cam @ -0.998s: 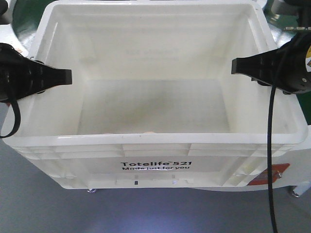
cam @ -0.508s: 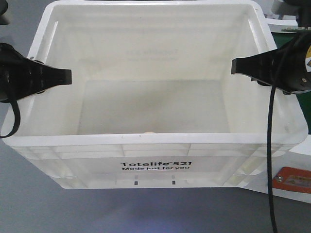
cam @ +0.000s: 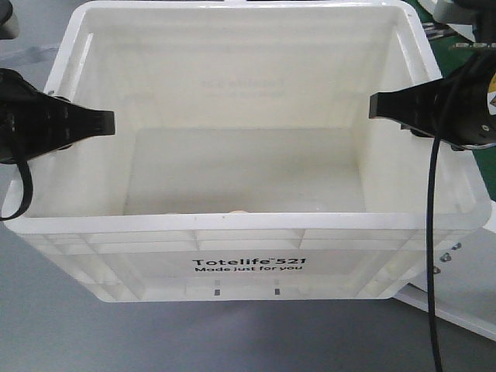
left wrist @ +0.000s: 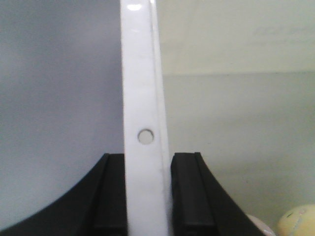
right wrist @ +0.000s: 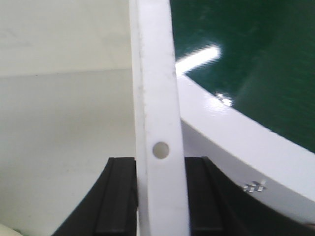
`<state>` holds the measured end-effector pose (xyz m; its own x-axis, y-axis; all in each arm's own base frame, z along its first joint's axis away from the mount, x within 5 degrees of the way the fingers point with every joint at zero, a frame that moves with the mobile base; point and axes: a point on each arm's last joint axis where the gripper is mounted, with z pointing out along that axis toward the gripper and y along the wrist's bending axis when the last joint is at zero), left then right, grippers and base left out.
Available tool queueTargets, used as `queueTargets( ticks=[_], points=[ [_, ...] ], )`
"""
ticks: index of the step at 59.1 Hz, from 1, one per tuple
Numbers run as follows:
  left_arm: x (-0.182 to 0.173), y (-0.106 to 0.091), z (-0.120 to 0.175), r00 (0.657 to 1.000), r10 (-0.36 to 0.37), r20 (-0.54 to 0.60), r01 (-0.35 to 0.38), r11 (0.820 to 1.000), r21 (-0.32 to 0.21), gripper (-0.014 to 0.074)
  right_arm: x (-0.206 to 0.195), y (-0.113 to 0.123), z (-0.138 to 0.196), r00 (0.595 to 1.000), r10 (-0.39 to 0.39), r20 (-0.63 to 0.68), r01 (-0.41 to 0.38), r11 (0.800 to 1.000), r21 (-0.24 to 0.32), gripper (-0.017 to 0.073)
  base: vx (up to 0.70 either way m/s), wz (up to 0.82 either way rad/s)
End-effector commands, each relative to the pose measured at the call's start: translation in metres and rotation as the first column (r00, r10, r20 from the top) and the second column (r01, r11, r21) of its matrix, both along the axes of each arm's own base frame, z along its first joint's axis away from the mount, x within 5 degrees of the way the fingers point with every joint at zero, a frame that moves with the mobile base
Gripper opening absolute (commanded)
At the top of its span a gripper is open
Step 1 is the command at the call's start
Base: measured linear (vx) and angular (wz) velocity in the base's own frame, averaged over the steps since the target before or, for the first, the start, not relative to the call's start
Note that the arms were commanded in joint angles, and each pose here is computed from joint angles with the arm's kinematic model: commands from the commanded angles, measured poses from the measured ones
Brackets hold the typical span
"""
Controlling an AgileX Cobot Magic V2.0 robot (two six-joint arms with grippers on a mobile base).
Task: Place moving items into box and shelve
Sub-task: 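Hold the tote level with both grippers while the base drives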
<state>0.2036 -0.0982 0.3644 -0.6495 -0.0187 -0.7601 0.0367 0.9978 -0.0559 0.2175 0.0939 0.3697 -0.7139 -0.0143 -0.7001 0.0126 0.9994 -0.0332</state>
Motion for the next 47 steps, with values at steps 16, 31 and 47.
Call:
queueTargets(
  ticks=[16,31,47],
  points=[
    [-0.001,-0.001,0.0315,0.979,-0.055,0.198,0.064,0.997,-0.039,0.0109,-0.0004,-0.0046,0.0248,0.988,0.029,0.15,-0.028,1.0,-0.004,-0.0011,-0.12,0.45],
    [-0.001,-0.001,0.0315,0.979,-0.055,0.198,0.064,0.997,-0.039,0.0109,-0.0004,-0.0046,0.0248,0.988,0.029,0.15,-0.028,1.0,-0.004,-0.0011,-0.12,0.45],
    [-0.001,-0.001,0.0315,0.979,-0.055,0.198,0.064,0.997,-0.039,0.0109,-0.0004,-0.0046,0.0248,0.988,0.029,0.15,-0.028,1.0,-0.004,-0.0011,-0.13,0.52]
  ],
)
